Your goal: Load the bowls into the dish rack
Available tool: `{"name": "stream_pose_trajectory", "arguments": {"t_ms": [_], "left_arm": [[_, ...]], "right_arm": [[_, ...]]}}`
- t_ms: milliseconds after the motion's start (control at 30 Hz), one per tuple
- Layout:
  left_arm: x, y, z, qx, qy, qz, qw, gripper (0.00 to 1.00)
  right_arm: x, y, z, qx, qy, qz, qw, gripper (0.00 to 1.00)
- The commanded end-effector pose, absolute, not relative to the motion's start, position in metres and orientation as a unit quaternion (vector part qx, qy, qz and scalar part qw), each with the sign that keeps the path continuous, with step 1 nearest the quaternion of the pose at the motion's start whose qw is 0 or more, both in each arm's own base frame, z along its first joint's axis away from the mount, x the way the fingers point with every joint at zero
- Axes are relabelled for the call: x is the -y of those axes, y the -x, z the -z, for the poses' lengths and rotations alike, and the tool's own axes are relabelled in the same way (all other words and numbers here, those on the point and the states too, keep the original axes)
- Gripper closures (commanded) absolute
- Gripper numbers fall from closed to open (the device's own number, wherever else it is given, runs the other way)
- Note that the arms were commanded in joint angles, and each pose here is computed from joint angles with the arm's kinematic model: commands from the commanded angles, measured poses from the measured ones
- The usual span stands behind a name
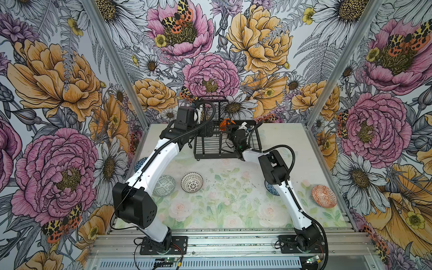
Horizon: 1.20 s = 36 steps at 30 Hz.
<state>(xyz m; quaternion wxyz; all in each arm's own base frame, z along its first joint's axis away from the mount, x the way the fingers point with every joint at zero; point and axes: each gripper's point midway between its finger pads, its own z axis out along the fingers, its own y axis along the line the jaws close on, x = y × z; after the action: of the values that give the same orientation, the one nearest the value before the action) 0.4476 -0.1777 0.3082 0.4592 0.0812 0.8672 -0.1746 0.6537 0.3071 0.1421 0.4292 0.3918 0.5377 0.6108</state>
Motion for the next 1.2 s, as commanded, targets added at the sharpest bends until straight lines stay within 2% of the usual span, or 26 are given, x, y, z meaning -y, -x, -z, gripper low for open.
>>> {"name": "stream_pose_trajectory", "arguments": {"t_ms": [0, 500, 767, 933, 1167], "left_arm": [[0.180, -0.448, -0.303, -0.870, -0.079, 0.184, 0.450, 0.01], [0.176, -0.448, -0.299, -0.873, -0.076, 0.181, 0.447, 0.01], [0.176, -0.451, -0.299, -0.873, -0.075, 0.181, 0.447, 0.01], [0.177, -0.454, -0.299, -0.873, -0.075, 0.182, 0.447, 0.01], [0.179, -0.453, -0.303, -0.870, -0.076, 0.182, 0.452, 0.01]], "right_arm": [[-0.310, -0.647, -0.051, -0.629, -0.439, -0.516, 0.382, 1.00], [-0.315, -0.650, -0.039, -0.671, -0.406, -0.497, 0.372, 1.00], [-0.318, -0.651, -0.054, -0.671, -0.391, -0.508, 0.372, 1.00], [-0.317, -0.654, -0.070, -0.665, -0.397, -0.512, 0.372, 1.00], [-0.314, -0.643, -0.065, -0.667, -0.438, -0.495, 0.345, 1.00]]}}
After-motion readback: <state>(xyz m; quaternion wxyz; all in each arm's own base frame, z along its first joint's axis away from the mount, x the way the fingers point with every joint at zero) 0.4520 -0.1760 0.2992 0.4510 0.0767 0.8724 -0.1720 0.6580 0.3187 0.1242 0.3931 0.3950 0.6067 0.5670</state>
